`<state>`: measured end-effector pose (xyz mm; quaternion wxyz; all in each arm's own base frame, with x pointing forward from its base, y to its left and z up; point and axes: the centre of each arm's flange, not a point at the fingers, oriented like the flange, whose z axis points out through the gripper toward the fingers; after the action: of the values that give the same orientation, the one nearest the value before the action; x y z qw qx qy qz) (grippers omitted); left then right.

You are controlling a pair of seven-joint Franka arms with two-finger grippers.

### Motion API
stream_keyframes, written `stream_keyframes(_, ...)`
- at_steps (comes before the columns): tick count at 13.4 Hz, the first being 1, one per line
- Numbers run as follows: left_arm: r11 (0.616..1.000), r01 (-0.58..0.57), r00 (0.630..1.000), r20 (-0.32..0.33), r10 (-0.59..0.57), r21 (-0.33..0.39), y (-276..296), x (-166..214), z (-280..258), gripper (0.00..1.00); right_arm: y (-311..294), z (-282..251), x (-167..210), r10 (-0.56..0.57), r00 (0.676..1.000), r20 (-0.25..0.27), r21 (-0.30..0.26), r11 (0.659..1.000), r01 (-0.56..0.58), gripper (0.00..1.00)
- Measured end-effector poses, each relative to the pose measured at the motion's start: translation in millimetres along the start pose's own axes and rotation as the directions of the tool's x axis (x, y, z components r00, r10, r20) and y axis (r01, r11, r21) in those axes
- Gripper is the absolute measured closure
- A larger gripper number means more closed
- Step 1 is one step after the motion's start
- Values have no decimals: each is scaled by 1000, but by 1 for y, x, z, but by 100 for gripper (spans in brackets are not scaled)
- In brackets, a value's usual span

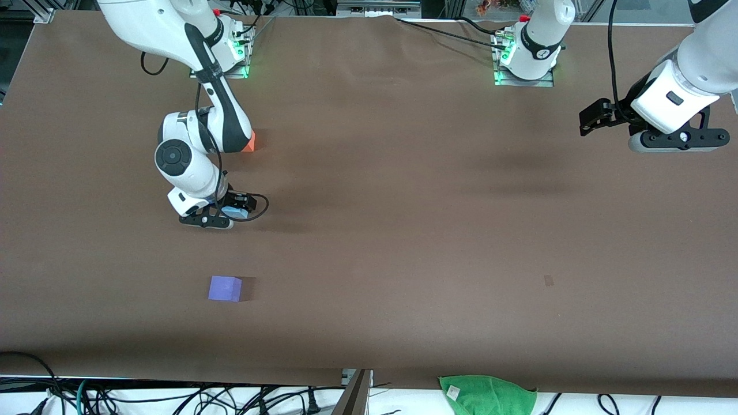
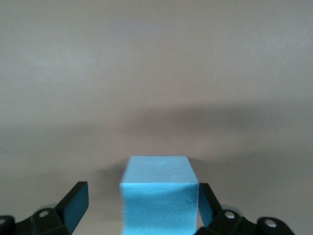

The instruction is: Place blue block between orange and purple blocks

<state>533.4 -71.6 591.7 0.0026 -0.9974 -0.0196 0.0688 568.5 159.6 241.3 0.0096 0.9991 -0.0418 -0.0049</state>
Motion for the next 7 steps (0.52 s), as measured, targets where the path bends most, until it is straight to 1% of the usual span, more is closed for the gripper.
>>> stream_keyframes(2, 1000, 0, 1000, -1, 0, 0, 0, 0, 0, 0, -15, -56, 15, -7, 1000, 25, 21, 1000, 6, 0)
stream_keyframes(4, 1000, -3, 1000, -1, 3, 0, 1, 0, 0, 0, -25, -121, 28, 5, 1000, 20, 47, 999, -6, 0)
stream_keyframes(6, 1000, -7, 1000, -1, 7, 1, 4, -1, 0, 0, -26, -181, 31, 6, 1000, 19, 66, 998, -7, 0)
stream_keyframes(7, 1000, -10, 1000, -1, 10, 1, 6, -1, 0, 0, -20, -208, 31, 10, 1000, 8, 78, 997, -11, 0)
